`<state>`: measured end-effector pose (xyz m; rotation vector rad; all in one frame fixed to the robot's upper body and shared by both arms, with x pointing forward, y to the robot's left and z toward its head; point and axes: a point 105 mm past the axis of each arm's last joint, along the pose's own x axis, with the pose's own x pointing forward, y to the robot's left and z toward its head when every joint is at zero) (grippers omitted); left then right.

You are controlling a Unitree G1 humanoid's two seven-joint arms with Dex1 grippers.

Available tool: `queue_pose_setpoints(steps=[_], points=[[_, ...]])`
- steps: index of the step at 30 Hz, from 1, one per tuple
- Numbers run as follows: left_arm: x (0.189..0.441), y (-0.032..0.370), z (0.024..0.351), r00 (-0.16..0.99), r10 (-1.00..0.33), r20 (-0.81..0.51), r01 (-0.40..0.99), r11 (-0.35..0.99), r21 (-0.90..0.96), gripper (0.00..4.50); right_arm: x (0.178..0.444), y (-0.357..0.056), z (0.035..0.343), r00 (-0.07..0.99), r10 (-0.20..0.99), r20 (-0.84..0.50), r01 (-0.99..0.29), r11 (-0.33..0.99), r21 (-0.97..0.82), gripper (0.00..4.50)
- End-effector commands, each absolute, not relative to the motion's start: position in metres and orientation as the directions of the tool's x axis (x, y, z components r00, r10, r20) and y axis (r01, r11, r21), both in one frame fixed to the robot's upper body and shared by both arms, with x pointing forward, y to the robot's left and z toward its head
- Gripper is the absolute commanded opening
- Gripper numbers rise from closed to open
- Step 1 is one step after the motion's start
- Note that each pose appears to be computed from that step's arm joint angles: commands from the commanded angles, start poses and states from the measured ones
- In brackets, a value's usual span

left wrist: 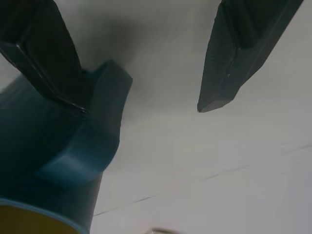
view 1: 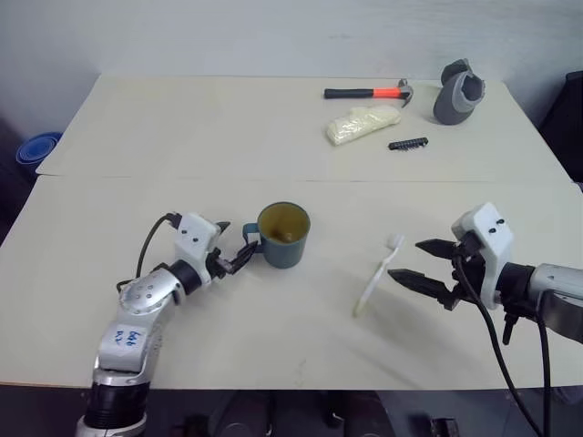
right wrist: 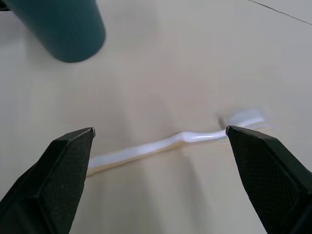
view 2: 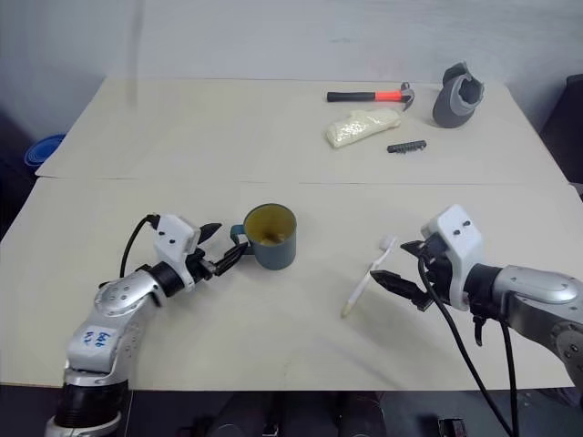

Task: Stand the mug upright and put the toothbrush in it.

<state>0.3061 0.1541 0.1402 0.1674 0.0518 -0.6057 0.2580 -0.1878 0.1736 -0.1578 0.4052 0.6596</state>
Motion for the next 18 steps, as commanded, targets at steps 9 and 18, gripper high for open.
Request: queue_pose_setpoints(steps=[9, 18], points=[[0.221, 0.18, 0.195, 0.397, -0.856, -0.331, 0.911, 0.413, 0.024, 3.74, 0.287, -0.183, 0.146, 0.811, 0.409, -0.417, -0.303, 0.905, 0.298, 4.5], [0.213, 0.198, 0.242, 0.262, -0.846, -0.463, 0.965, 0.242, 0.105, 3.74, 0.308, -0.151, 0.126, 0.743, 0.479, -0.467, -0.145, 0.797, 0.586, 4.5]])
